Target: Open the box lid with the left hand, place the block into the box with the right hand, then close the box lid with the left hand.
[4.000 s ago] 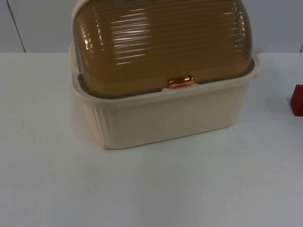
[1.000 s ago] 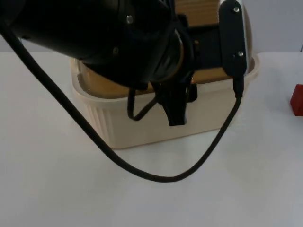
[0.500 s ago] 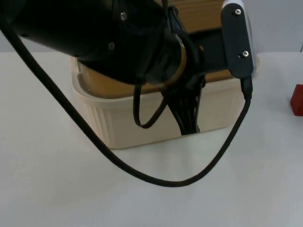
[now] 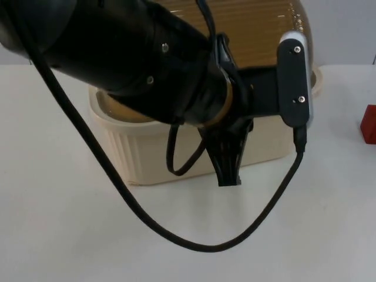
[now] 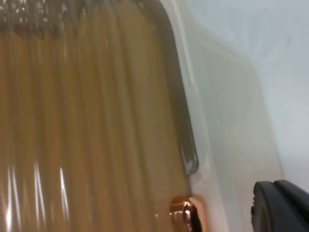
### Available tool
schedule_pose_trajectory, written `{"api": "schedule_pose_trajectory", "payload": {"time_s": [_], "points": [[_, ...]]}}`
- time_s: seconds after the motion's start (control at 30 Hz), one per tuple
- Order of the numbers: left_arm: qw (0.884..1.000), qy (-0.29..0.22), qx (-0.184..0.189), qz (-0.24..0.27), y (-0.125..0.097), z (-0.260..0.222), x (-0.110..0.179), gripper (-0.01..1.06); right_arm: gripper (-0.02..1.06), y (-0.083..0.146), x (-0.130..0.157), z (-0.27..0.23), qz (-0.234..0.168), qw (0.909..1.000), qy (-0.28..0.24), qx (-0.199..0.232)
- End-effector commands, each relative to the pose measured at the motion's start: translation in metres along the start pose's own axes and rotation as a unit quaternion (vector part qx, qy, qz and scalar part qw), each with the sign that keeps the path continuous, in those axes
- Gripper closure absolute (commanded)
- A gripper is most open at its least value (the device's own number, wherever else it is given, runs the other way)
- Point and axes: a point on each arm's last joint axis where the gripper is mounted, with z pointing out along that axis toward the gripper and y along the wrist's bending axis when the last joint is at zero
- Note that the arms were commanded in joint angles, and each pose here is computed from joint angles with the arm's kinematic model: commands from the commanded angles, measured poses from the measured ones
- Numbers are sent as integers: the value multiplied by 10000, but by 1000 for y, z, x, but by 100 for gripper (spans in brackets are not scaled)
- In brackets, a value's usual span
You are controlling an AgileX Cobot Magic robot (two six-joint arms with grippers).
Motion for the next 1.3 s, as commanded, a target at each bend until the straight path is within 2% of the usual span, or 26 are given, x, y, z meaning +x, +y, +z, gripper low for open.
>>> {"api": "schedule_pose_trajectory", "payload": {"time_s": [0.0,0.3,0.5,0.73,1.03,1.17,1.27], "points": [[9999,51,-74,74,2,0,1,105,0,-1,-1,-1,-36,10000,-36,27],[9991,337,-259,8,17,4,21,105,0,-1,-1,-1,-36,10000,-36,27],[9988,385,-298,29,18,4,22,105,0,-1,-1,-1,-36,10000,-36,27],[9958,681,-576,183,24,2,27,105,0,-1,-1,-1,-36,10000,-67,18],[9949,756,-641,190,25,1,28,105,0,-1,-1,-1,-36,10000,-78,15],[9951,758,-638,51,26,-1,28,105,0,-1,-1,-1,-36,10000,-78,15],[9951,700,-654,-246,31,-9,26,105,0,-1,-1,-1,-36,10000,-78,15]]}}
